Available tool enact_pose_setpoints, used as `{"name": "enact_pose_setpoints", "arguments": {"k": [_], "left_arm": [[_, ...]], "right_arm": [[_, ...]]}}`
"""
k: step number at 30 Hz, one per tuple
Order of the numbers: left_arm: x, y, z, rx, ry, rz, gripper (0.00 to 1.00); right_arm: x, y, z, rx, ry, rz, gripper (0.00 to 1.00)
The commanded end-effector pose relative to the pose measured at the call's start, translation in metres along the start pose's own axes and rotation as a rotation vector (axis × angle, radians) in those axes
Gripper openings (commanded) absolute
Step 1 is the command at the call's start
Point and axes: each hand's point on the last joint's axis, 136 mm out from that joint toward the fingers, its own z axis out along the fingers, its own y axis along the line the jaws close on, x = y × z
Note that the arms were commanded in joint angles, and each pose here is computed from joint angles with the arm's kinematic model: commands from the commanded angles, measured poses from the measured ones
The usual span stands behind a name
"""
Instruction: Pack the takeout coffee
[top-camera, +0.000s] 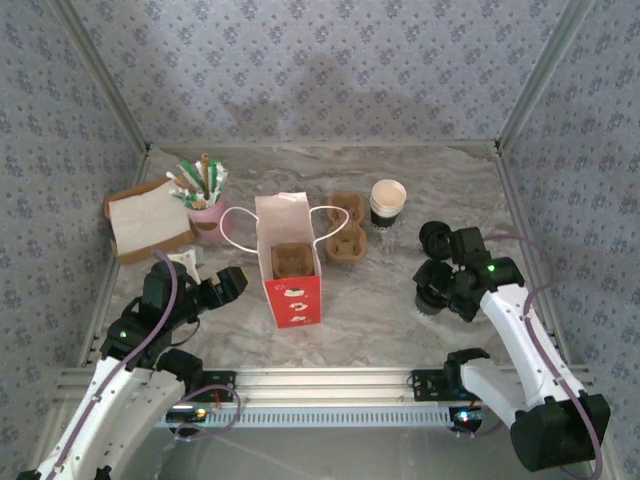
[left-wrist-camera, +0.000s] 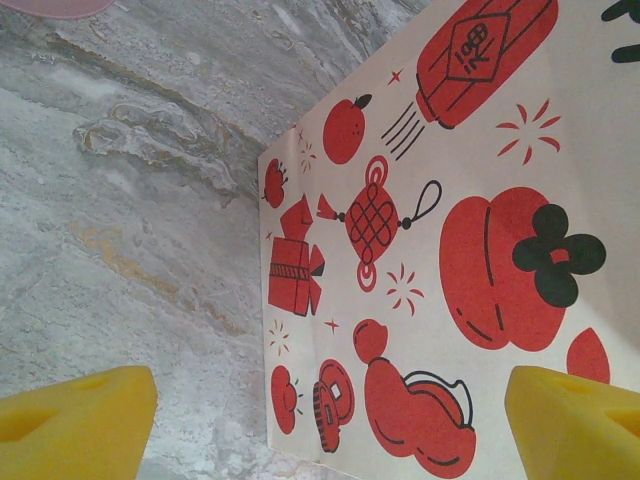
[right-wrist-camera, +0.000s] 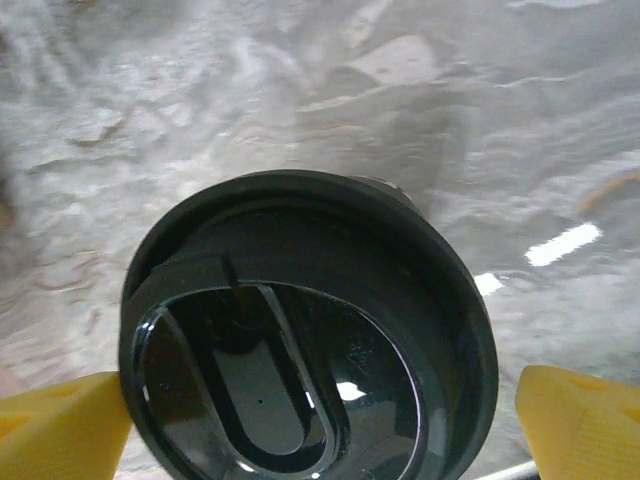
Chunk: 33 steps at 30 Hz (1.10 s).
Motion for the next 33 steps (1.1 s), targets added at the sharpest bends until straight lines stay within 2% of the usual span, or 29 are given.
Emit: {"name": "enact_pose_setpoints", "arguments": {"k": [1,7,14,18,21,24,33], "left_arm": [[-0.007,-0.009,-0.006,0.039,-0.031,0.007,0.91],[-0.014,-0.012,-0.016,0.056,-0.081,0.011,0.93],[-0.013,-0.014,-0.010,0.042,-0.047,0.016,0.93],[-0.020,-0.019,-0.009,0.065,-0.072,0.015,0.93],[-0.018,-0.017,-0.004,0.061,-0.067,0.013,0.93],[-0.016,-0.016,0.001,0.061,-0.058,0.004,0.93],[-0.014,-0.013,0.010,0.055,-0.043,0.002,0.93]], "right_arm": [[-0.004,-0.027,-0.016,0.142,-0.044,-0.008,1.00],[-0.013,-0.013,-0.039,0.081,-0.091,-0.055,1.00],[-0.025,0.005,-0.063,0.049,-0.098,-0.178,1.00],[-0.023,0.025,-0.055,-0.045,-0.013,-0.260,1.00],[-0.020,0.035,-0.044,-0.108,0.052,-0.269,0.94],[-0.027,0.025,-0.035,-0.034,0.036,-0.278,0.90],[-0.039,0.000,-0.037,0.139,-0.054,-0.245,0.97]]}}
